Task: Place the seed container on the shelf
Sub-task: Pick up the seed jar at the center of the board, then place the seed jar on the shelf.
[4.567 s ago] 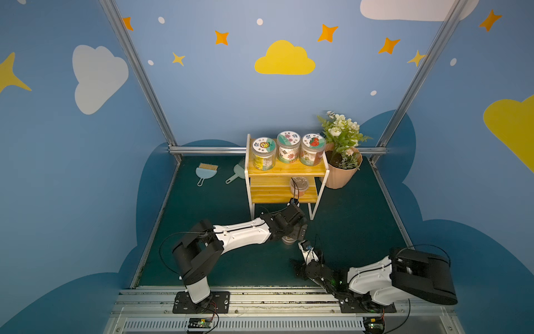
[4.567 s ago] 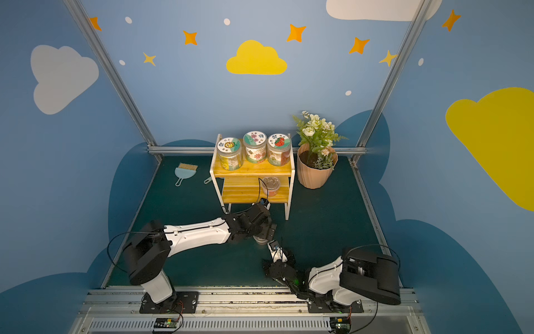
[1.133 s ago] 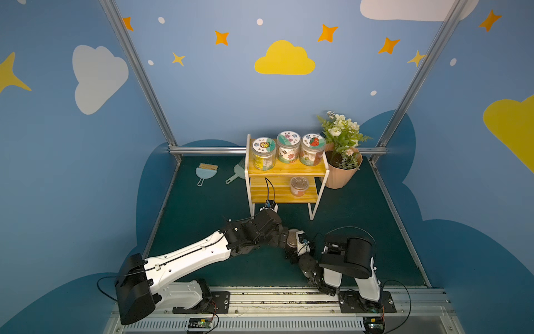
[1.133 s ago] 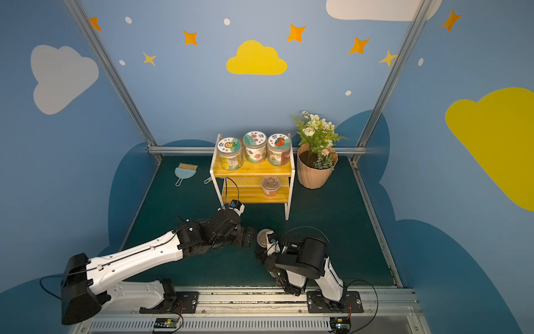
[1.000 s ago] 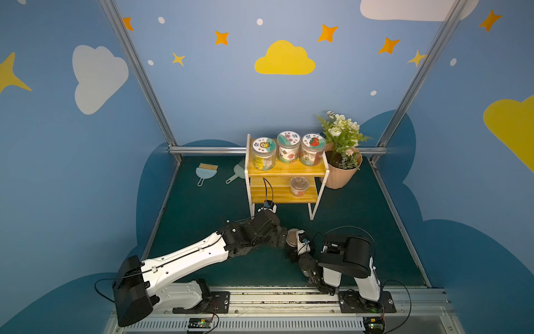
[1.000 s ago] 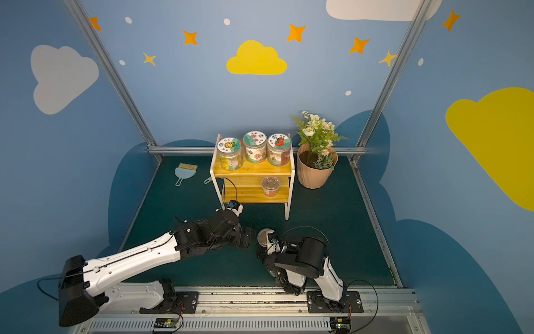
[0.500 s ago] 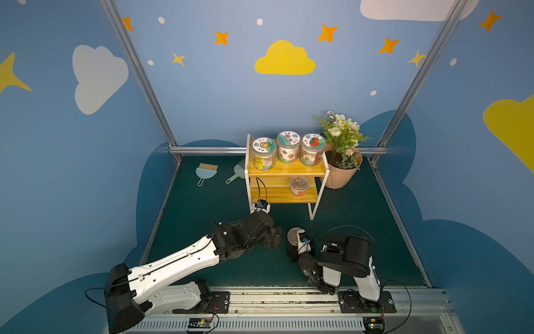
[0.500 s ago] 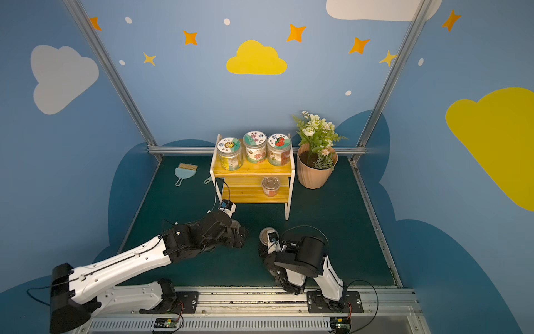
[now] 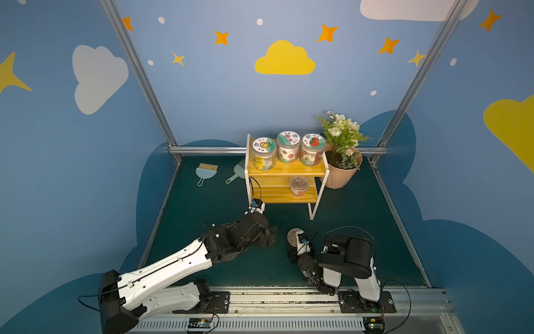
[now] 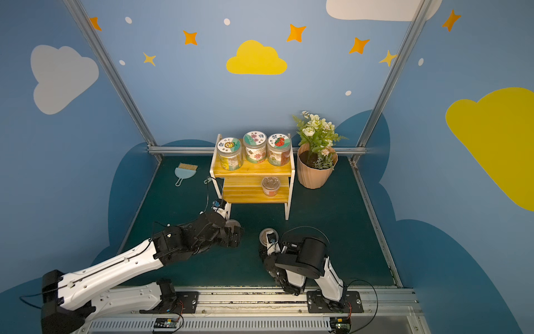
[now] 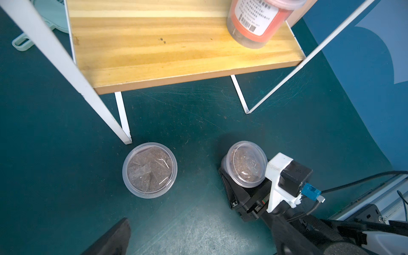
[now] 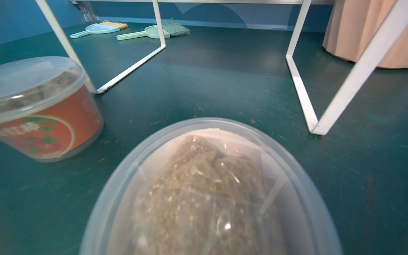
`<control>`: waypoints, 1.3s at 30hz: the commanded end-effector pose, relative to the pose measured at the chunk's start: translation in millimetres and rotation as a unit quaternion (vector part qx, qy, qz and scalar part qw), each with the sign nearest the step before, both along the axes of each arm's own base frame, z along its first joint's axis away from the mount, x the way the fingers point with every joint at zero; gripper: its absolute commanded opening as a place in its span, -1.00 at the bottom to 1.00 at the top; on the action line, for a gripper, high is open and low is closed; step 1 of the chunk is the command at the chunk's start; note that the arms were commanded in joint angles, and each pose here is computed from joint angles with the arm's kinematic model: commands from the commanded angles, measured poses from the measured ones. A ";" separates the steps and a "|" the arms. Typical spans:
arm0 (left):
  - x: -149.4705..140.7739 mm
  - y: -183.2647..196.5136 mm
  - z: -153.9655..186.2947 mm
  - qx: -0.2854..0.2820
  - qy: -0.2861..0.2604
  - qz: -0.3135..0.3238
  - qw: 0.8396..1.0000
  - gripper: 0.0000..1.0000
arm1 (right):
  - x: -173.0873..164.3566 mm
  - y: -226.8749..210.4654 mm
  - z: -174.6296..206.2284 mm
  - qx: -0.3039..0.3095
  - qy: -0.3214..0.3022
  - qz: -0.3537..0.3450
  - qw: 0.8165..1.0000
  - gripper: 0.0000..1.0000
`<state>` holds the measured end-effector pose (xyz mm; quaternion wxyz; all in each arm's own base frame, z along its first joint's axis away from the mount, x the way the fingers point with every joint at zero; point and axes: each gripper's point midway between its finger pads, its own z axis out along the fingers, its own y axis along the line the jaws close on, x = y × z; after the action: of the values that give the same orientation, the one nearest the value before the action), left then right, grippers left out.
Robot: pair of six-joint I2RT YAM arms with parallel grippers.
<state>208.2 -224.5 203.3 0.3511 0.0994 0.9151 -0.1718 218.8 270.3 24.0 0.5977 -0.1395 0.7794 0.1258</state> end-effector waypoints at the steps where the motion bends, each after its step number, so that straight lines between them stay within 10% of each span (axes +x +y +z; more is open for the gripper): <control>1: -2.9 11.1 -1.4 0.015 -0.008 0.004 1.000 1.00 | -7.2 -3.5 -6.7 -0.035 0.003 0.009 0.999 0.35; 39: 12.8 42.7 34.1 -0.033 -0.033 0.043 0.998 1.00 | -25.4 34.2 119.2 -0.018 -0.041 0.056 0.997 0.13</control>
<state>220.2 -182.3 225.4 0.3856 0.0498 0.9056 -0.1697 194.7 301.6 143.0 0.6319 -0.1744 0.7381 0.1595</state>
